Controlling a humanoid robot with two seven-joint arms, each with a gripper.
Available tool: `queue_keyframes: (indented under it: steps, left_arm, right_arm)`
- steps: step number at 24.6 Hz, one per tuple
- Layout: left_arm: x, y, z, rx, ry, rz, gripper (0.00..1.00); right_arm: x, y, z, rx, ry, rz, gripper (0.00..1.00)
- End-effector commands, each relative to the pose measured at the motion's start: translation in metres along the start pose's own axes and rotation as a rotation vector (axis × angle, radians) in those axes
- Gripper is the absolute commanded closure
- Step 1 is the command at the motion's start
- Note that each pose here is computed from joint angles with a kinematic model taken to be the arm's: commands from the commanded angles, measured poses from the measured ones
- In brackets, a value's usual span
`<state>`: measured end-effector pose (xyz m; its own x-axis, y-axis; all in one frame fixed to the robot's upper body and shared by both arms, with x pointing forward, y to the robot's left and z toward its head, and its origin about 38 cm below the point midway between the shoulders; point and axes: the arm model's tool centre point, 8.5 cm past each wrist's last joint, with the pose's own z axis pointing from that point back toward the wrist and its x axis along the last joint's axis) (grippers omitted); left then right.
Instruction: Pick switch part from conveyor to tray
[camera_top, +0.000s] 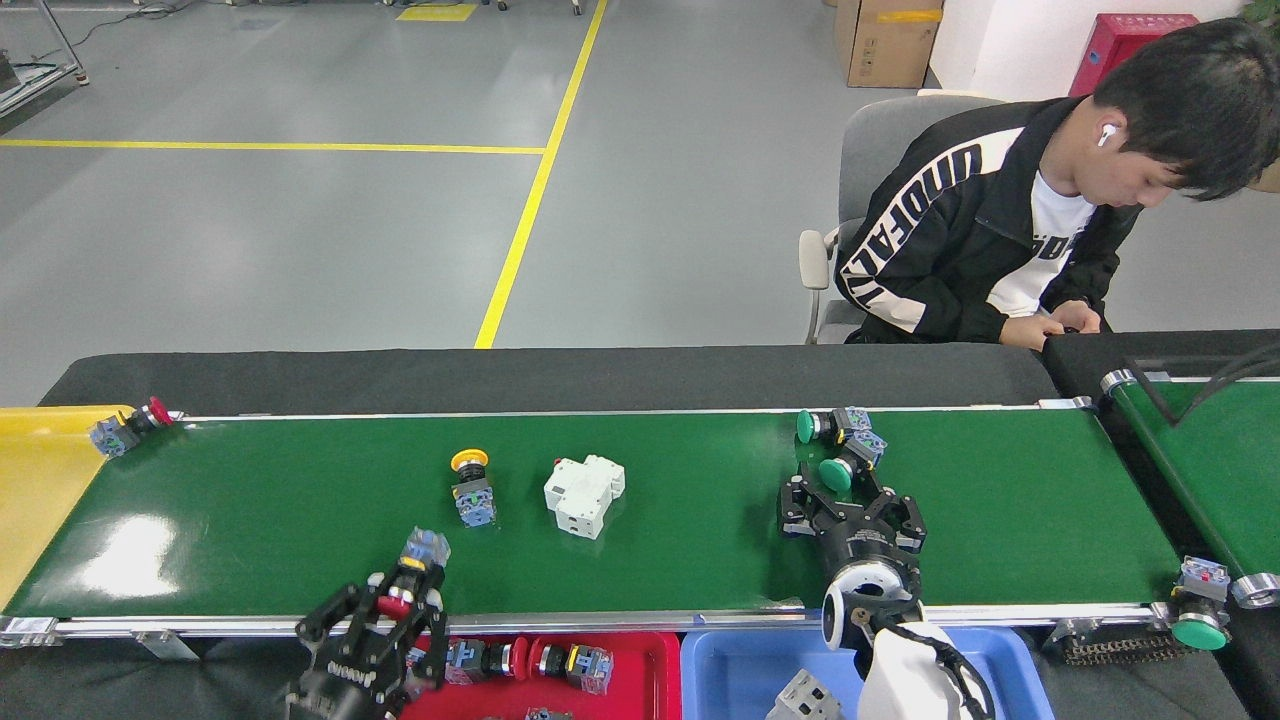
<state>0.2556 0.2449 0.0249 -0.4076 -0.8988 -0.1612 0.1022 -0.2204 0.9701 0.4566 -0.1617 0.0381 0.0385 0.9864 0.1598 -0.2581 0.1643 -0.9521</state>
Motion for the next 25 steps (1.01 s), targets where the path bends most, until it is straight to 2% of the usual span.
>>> queue_keyframes:
  steps: [1, 7, 12, 14, 16, 19, 21, 23, 25]
  left_arm:
    - [0.002, 0.008, -0.001, 0.033, -0.037, -0.021, 0.00]
    - [-0.004, 0.009, 0.000, 0.039, 0.004, -0.004, 0.00]
    - [-0.042, 0.004, 0.015, 0.037, 0.272, 0.071, 0.00]
    - [-0.057, -0.006, 0.025, -0.002, 0.363, 0.136, 0.00]
    - [-0.067, -0.017, 0.035, -0.043, 0.416, 0.184, 0.00]
    - [-0.071, -0.019, 0.035, -0.047, 0.426, 0.193, 0.00]
    - [-0.075, -0.012, 0.026, -0.029, 0.436, 0.180, 0.00]
    - [-0.084, 0.005, 0.004, 0.009, 0.454, 0.151, 0.00]
    - [-0.087, 0.010, -0.027, 0.004, 0.447, 0.105, 0.00]
  right_arm:
    - [0.004, -0.013, -0.002, -0.054, -0.045, 0.007, 0.90]
    - [0.006, -0.017, 0.004, -0.082, -0.088, 0.006, 0.91]
    - [0.003, -0.015, 0.011, -0.087, -0.116, 0.014, 0.91]
    - [0.004, -0.015, 0.014, -0.092, -0.120, 0.009, 0.92]
    - [0.006, -0.022, 0.020, -0.119, -0.146, 0.002, 0.92]
    - [0.009, -0.035, 0.038, -0.171, -0.200, 0.005, 0.92]
    - [0.021, -0.042, 0.060, -0.213, -0.292, 0.001, 0.91]
    - [0.038, -0.037, 0.091, -0.217, -0.434, 0.009, 0.91]
    - [0.061, -0.026, 0.128, -0.197, -0.619, 0.027, 0.90]
